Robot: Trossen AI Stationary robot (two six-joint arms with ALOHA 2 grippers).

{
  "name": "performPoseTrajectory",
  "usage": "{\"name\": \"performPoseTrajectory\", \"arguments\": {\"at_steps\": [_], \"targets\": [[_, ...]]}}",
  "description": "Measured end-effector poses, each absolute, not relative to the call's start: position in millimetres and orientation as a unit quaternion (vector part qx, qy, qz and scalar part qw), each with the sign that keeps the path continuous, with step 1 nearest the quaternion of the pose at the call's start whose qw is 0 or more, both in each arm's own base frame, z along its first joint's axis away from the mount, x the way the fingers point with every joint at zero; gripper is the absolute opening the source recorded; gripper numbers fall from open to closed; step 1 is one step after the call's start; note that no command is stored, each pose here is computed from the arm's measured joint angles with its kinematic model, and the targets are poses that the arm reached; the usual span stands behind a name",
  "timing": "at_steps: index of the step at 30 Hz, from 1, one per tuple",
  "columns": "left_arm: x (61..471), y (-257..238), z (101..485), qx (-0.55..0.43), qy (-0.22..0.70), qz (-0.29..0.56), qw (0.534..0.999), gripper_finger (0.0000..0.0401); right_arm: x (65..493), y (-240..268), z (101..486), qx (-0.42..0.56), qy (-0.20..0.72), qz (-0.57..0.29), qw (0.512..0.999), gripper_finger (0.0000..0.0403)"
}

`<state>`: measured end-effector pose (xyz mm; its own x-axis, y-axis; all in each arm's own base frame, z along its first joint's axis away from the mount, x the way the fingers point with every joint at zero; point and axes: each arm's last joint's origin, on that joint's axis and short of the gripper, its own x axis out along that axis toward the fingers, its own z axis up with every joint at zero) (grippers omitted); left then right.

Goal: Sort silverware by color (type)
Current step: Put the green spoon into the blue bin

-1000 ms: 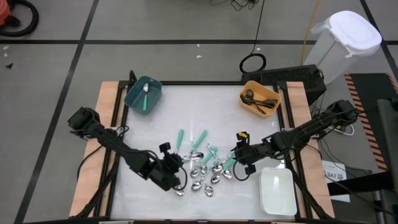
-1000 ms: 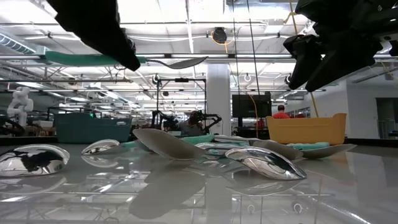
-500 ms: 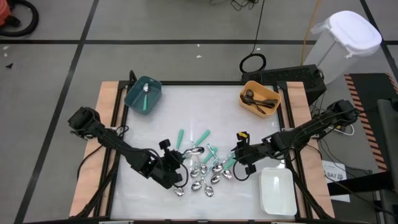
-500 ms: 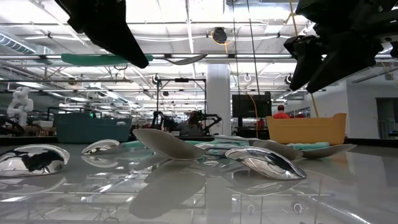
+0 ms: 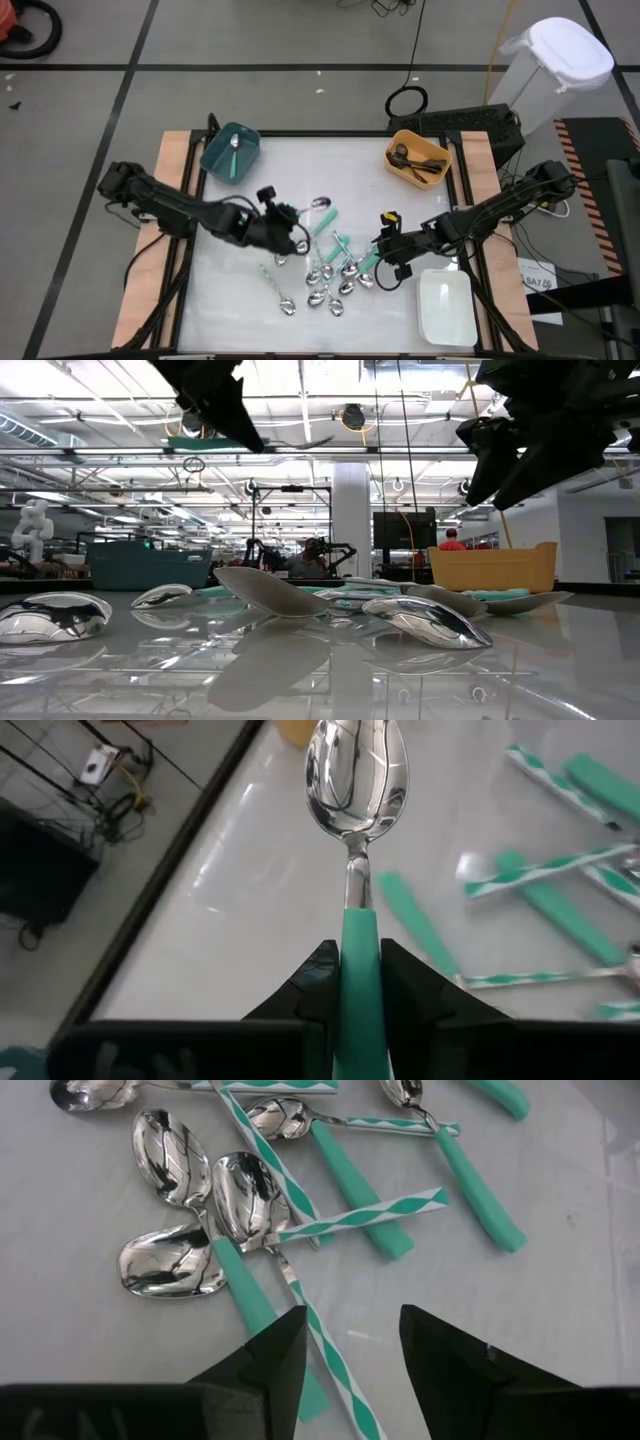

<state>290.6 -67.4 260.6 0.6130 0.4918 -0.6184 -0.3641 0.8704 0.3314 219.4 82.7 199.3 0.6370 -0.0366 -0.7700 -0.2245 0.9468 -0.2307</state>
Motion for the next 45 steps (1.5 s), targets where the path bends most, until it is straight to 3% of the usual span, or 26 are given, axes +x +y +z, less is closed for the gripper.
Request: {"name": "performPoseTrajectory", "arguments": {"at_steps": [15,18,22,30,45], "targets": [[261.5,26.5,273.7,0.063,0.444,0.372,0.813,0.0051,219.4,82.1,199.2,-0.194,0.421,0.067,0.884,0.0155],[247.6,46.4,276.9,0.023,0.43,0.418,0.8,0.0051,219.3,82.0,199.1,-0.193,0.422,0.066,0.883,0.0155],[211.6,71.2,266.1,-0.011,0.415,0.492,0.765,0.0051,218.1,81.6,198.2,-0.183,0.43,0.06,0.882,0.0155],[153.9,94.0,228.8,-0.059,0.379,0.551,0.741,0.0051,218.3,81.6,198.3,-0.174,0.429,0.055,0.885,0.0155],[139.4,146.2,204.9,-0.144,0.352,0.632,0.675,0.0051,226.0,76.6,203.3,-0.19,0.394,0.029,0.899,0.0155]]}}
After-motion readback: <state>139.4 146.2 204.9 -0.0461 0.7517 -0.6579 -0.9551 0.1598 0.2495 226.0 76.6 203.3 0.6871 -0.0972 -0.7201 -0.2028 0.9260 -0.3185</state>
